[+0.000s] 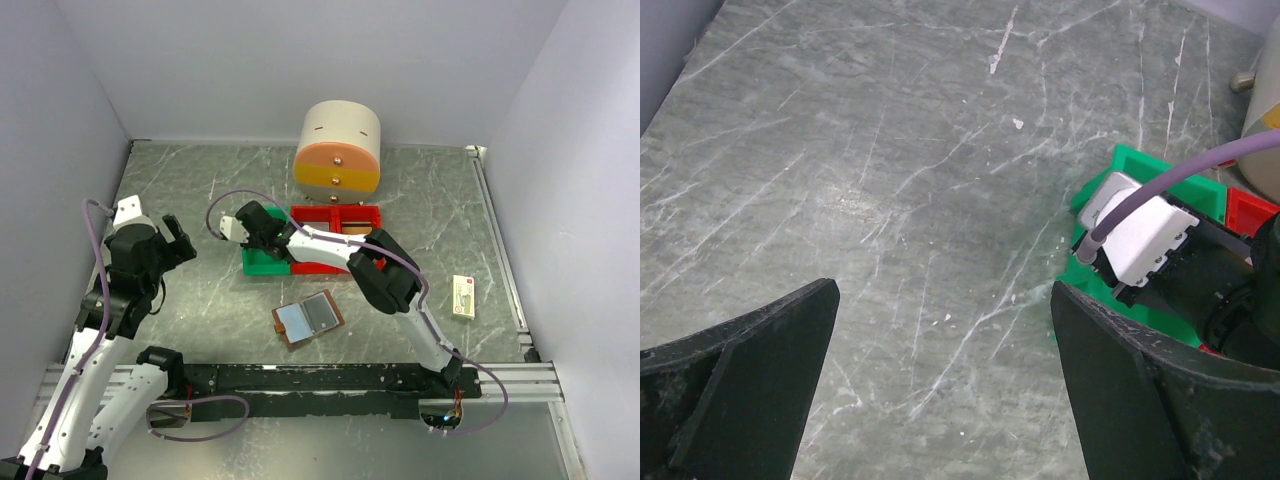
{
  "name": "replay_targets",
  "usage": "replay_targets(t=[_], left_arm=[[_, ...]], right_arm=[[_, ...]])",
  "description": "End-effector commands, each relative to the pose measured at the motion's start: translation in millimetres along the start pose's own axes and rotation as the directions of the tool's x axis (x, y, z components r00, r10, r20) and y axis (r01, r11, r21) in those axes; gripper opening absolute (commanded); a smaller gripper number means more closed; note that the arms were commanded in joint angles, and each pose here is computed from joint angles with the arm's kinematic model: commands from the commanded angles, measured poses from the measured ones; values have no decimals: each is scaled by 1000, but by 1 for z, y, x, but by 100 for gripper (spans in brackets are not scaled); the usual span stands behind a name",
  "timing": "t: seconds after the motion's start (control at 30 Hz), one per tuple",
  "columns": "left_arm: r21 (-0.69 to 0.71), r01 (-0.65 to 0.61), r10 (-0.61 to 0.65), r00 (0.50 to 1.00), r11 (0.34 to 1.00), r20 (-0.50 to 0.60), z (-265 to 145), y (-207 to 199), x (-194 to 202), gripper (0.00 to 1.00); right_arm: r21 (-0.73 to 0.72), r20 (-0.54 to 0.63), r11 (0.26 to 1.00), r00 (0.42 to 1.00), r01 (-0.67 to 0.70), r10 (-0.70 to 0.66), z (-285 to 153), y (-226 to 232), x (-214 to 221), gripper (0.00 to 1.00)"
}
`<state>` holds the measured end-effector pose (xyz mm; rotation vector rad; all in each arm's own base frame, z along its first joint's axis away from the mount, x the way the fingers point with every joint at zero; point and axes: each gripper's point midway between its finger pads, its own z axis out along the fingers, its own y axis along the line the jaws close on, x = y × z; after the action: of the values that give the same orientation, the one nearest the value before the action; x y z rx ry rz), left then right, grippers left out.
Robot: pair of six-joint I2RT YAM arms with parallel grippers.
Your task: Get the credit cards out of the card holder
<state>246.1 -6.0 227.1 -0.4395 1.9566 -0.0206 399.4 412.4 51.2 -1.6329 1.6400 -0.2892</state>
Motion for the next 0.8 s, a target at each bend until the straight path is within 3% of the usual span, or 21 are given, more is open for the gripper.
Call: replay_targets(t=[0.0,0.67,0.77], left_arm=[[10,-1,1,1000,1000,4,1,-1,-2,99],[21,-13,13,1000,1000,-22,4,-5,3,99],[25,-18,19,999,1000,-27,5,-5,4,99]], right_arm=[[1,12,1000,1000,-29,28,-9,-10,-3,34],[0,193,978,960,-207,203,-59,-43,-34,39],[14,223,958,935,-286,276,-75,-52,-36,39]])
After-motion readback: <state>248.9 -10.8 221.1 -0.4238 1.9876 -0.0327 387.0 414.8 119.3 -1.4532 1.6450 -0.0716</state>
